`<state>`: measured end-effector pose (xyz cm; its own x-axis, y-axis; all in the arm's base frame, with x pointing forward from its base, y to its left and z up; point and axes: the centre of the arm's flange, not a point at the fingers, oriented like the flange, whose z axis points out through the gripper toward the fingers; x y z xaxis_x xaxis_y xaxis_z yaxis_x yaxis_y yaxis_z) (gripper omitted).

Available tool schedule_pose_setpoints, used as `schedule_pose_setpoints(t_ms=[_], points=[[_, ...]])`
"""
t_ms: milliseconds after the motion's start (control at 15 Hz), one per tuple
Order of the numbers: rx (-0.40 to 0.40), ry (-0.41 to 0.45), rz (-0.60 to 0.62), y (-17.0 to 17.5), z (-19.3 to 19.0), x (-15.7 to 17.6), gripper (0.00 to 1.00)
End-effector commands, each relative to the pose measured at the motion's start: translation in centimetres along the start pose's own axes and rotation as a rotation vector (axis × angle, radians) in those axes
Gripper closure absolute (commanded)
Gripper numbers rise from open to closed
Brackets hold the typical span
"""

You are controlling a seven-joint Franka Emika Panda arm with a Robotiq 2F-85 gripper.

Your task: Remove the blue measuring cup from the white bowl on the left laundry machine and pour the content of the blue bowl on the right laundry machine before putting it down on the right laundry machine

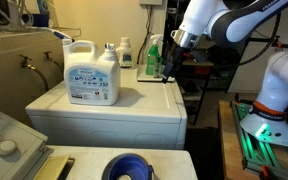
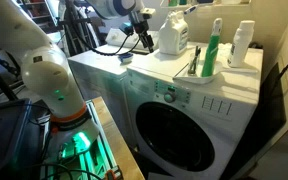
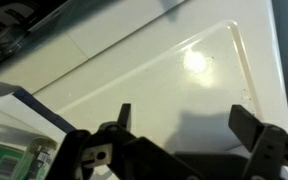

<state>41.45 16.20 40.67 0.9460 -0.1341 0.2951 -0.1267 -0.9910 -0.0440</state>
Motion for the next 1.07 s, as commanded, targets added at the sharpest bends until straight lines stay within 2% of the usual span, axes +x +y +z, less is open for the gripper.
schedule_pose_setpoints(t_ms=[0, 200, 267, 333, 733, 1000], points=[[-0.001, -0.002, 0.0, 0.0, 0.1, -0.1, 0.0], [-0.002, -0.006, 0.0, 0.1, 0.2, -0.1, 0.0], [0.029, -0.01, -0.029, -0.7, 0.2, -0.1, 0.0], [0.064, -0.025, -0.118, -2.9, -0.2, -0.1, 0.0], [0.162, -0.026, -0.462, -16.2, -1.8, -1.2, 0.0], [0.187, -0.108, -0.655, -22.8, -1.0, -2.3, 0.0]])
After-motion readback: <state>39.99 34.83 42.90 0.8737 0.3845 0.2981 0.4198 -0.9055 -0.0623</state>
